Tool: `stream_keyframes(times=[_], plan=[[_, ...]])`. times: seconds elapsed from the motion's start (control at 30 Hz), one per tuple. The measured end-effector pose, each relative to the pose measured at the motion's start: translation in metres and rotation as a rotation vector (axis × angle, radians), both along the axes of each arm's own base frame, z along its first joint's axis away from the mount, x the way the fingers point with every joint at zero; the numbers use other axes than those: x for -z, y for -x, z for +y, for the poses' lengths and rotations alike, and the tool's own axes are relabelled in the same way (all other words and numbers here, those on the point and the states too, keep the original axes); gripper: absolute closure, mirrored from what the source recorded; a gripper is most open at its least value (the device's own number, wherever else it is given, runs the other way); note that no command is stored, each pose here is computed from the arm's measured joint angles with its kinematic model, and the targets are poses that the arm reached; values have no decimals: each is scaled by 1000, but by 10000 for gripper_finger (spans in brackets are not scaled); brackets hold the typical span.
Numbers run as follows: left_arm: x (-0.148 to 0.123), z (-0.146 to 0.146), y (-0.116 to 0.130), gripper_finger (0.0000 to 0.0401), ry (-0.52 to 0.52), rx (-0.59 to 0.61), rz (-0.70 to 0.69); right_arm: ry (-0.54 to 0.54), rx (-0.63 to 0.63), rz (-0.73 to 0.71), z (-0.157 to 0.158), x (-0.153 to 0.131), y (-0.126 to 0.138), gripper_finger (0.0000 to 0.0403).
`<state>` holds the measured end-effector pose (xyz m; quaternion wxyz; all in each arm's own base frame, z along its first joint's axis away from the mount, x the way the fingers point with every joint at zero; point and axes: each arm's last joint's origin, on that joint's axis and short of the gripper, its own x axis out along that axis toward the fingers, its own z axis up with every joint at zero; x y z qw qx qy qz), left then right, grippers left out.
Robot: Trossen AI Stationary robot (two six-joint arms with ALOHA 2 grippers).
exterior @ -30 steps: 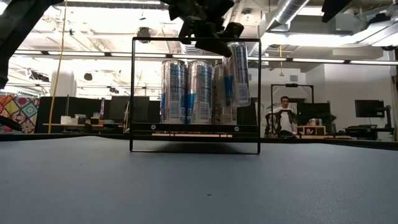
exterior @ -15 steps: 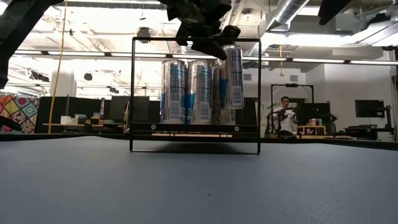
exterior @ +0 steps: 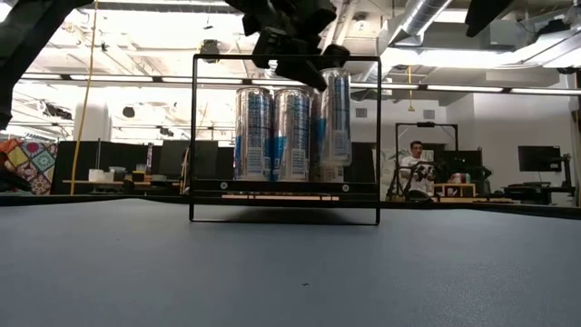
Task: Place canned beverage on shelf
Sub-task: Put the blue soda can on the shelf
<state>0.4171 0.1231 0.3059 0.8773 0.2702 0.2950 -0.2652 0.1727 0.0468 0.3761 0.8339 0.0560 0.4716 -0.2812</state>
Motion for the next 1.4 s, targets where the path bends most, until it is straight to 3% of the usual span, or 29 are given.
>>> stream_keyframes(times=[1.4], plan=[[5,1,-8,172,43,-39,-14,-4,-1,-9,0,0,-1,123]])
